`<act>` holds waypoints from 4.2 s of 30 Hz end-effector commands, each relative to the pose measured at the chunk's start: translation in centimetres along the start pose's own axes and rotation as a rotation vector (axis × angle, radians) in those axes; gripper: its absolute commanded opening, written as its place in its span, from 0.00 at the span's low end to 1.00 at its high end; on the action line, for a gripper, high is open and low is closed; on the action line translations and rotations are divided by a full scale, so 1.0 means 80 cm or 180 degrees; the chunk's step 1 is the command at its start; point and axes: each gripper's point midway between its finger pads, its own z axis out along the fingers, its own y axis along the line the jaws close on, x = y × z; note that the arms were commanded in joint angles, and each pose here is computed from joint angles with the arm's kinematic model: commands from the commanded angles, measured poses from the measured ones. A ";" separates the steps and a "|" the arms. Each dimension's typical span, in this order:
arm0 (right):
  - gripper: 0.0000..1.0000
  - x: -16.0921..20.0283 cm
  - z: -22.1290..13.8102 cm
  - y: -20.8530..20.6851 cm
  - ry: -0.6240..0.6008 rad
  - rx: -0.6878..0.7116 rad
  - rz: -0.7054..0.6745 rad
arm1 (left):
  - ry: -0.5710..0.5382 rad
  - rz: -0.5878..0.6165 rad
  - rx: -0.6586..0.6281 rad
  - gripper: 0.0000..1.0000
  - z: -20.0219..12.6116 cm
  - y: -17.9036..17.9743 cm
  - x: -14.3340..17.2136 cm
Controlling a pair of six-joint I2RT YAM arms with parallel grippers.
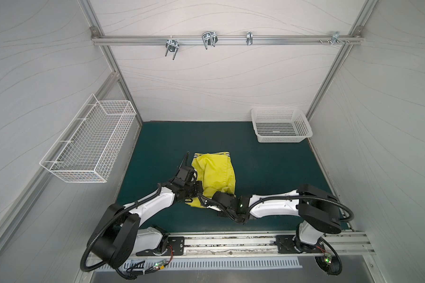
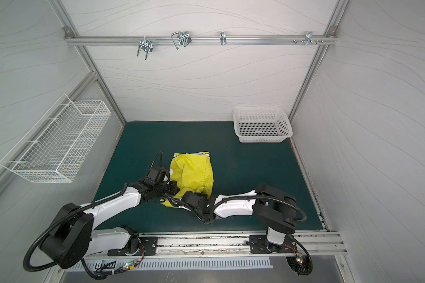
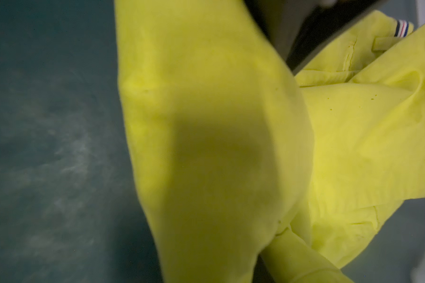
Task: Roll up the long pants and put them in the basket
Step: Roll the long pant at the center of the board.
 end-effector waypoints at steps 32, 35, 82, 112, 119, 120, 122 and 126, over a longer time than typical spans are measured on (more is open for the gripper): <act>0.05 -0.051 -0.008 -0.005 0.0222 -0.3851 0.3068 | -0.0441 0.0097 0.0061 0.00 -0.153 -0.039 -0.004; 0.05 -0.047 0.003 -0.004 0.0265 -0.3875 0.3145 | -0.0432 0.0073 0.0102 0.00 -0.140 -0.039 -0.006; 0.69 -0.027 -0.083 -0.055 0.0096 0.0703 0.0406 | 0.0416 -0.0192 -0.0148 0.00 0.070 0.032 0.014; 0.47 0.060 0.091 -0.010 0.1172 0.0971 -0.0092 | 0.0522 -0.0263 -0.0013 0.00 0.072 0.041 0.011; 0.10 0.058 0.064 -0.011 0.0878 0.0347 0.0420 | 0.0520 -0.0278 0.0058 0.00 0.057 0.030 0.006; 0.08 0.051 0.055 -0.009 0.0798 0.0225 0.0513 | 0.0499 -0.0269 0.0066 0.00 0.051 0.026 0.003; 0.08 0.043 0.036 -0.005 0.0686 -0.0079 0.0734 | 0.0432 -0.0241 0.0066 0.00 0.032 0.018 -0.003; 0.07 0.020 0.000 0.003 0.0512 -0.0664 0.1063 | 0.0236 -0.0193 -0.0068 0.00 -0.010 0.009 -0.018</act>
